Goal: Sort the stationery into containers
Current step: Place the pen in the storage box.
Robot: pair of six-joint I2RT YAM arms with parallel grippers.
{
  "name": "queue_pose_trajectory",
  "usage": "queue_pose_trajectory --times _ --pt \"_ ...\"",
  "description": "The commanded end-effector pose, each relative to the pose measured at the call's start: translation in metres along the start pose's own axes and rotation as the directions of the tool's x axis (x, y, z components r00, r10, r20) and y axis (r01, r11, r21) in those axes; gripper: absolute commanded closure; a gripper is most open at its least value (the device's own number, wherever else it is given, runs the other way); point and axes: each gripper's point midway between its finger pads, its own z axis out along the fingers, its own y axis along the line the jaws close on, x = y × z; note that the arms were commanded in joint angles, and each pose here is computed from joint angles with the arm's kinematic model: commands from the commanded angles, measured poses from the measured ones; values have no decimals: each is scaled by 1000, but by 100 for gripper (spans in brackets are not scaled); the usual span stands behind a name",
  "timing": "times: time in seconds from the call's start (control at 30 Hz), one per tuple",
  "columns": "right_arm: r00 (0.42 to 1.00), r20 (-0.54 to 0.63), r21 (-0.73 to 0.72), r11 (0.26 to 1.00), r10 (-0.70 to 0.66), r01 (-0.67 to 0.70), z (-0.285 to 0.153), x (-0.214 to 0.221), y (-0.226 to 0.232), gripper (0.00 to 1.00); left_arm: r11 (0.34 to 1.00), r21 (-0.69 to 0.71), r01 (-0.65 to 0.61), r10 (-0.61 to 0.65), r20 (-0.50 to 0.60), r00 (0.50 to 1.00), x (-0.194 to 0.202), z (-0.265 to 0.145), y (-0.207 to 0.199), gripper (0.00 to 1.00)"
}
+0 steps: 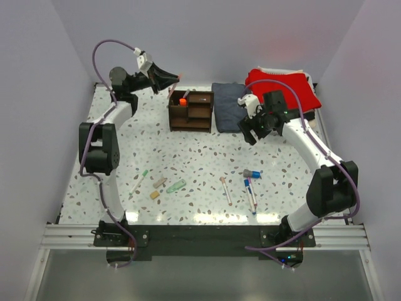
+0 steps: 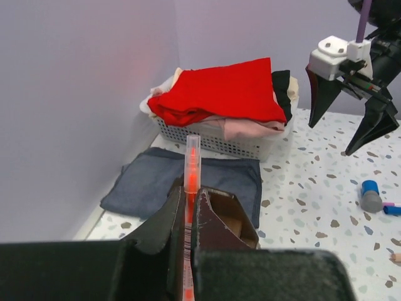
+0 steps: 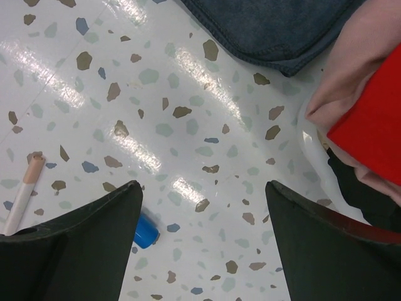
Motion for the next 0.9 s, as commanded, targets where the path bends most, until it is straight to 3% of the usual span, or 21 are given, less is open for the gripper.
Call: queue_pose_trajectory --times 0.0,0.6,0.8,0.87 --pt "1000 -12 43 999 14 -13 -12 -3 -8 17 997 40 -67 62 134 989 -40 1 -5 100" --pt "996 -90 48 999 -1 5 -10 8 -11 17 998 6 58 -58 118 991 39 4 29 99" --pt "995 -102 41 999 -2 7 -3 7 -12 16 998 11 64 -65 116 991 52 13 31 95" --pt "994 -107 36 999 -5 9 0 7 -10 16 997 16 78 -80 112 990 58 17 30 88"
